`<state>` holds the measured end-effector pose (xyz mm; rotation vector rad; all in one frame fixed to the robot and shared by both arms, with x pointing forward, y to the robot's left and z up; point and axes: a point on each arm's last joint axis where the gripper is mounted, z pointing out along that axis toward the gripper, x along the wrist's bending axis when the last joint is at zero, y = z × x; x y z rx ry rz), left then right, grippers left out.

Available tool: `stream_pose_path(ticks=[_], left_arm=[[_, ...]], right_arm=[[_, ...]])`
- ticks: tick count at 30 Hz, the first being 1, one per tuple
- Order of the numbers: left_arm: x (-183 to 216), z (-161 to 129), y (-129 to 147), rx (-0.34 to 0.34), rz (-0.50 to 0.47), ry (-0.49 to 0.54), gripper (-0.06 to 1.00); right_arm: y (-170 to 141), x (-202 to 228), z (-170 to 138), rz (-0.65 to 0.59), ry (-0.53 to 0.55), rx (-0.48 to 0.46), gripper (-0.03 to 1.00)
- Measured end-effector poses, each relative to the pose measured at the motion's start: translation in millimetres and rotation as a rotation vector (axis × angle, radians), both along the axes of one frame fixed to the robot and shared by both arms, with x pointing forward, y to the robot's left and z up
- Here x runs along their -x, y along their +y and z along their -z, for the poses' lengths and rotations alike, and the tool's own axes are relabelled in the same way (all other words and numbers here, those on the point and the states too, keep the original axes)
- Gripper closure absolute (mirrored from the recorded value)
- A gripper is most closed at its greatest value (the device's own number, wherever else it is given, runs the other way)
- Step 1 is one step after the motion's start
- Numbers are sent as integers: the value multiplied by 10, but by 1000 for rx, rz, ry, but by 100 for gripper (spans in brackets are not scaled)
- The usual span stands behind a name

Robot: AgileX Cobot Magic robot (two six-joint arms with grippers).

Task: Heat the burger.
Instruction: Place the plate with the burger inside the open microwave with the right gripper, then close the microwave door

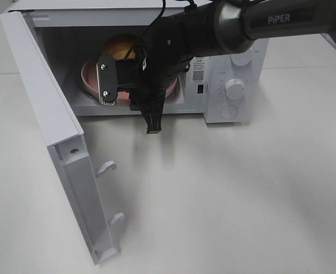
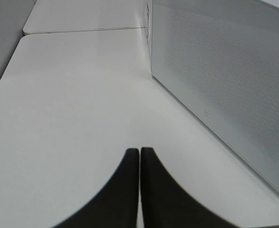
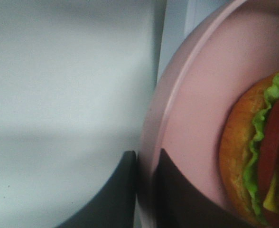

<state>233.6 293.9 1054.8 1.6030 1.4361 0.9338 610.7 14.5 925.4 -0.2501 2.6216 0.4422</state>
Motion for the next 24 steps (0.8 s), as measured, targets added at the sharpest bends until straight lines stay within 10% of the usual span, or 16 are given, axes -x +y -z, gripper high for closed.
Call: stream_pose_path(ticks=[7, 17, 24], left_arm=[[0, 0, 0, 0, 0, 0, 94], [0, 0, 0, 0, 0, 0, 94], [0, 0, 0, 0, 0, 0, 94]], right_arm=[[5, -6, -14, 29, 9, -17, 76], [-22, 26, -119, 206, 95, -93, 28], [-74, 88, -298, 276, 144, -101, 24]])
